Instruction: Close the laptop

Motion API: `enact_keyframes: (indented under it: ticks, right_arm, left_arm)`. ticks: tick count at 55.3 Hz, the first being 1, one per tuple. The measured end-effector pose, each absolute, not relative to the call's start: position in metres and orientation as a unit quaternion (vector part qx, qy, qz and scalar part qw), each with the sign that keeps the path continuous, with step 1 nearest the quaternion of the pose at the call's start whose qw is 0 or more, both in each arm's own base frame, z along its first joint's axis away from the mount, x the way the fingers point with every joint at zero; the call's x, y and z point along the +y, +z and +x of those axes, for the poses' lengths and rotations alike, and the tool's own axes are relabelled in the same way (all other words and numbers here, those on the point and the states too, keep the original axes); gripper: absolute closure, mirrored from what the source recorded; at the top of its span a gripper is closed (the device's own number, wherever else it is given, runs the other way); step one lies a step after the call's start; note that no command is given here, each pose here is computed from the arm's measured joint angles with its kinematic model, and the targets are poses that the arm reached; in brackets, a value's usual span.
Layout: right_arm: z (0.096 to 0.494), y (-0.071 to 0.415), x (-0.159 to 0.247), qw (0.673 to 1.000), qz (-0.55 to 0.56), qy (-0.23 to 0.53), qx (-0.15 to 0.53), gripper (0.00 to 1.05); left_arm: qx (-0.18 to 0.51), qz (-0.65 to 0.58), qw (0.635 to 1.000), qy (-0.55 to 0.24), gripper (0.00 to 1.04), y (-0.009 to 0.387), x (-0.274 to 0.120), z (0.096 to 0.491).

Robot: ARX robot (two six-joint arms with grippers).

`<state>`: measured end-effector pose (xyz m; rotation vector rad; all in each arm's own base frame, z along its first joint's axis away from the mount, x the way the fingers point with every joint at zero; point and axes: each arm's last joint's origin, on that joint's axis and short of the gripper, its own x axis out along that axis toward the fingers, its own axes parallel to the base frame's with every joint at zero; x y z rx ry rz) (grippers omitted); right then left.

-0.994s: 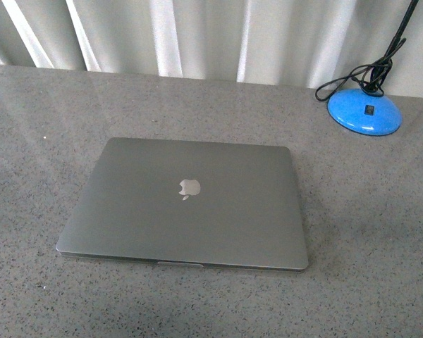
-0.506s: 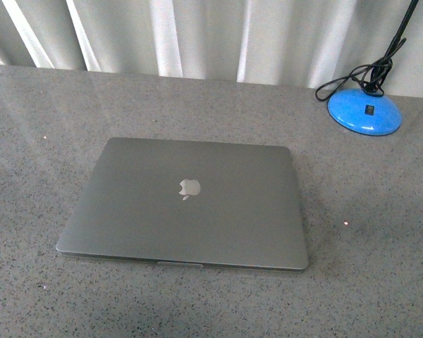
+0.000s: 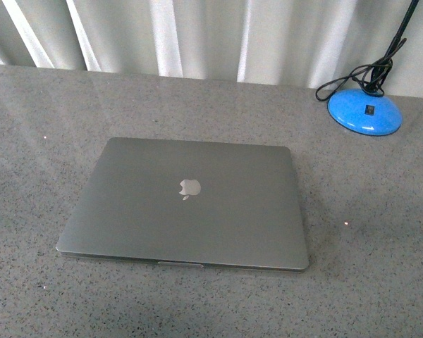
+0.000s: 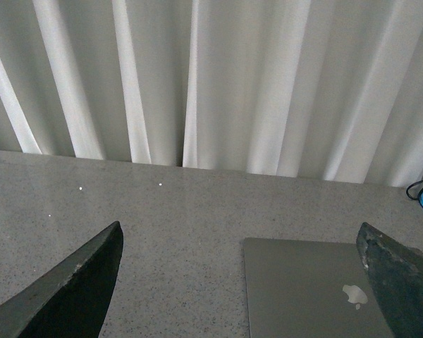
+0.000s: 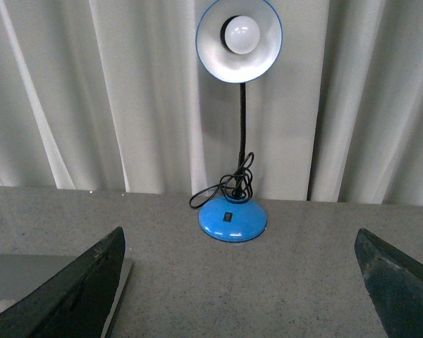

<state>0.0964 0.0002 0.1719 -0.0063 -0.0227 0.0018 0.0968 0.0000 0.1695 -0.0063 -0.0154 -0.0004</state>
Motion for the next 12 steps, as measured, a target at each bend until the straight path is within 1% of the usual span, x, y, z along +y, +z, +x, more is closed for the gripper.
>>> enact_keyframes:
  ticks: [12]
  right_arm:
    - [0.0964,0.1719,0.0002,1.0,-0.003,0.001,-0.011,0.1]
  left_arm:
    - [-0.008,-0.003,1.0,0.0,0.07,0.1695,0.0,0.0968]
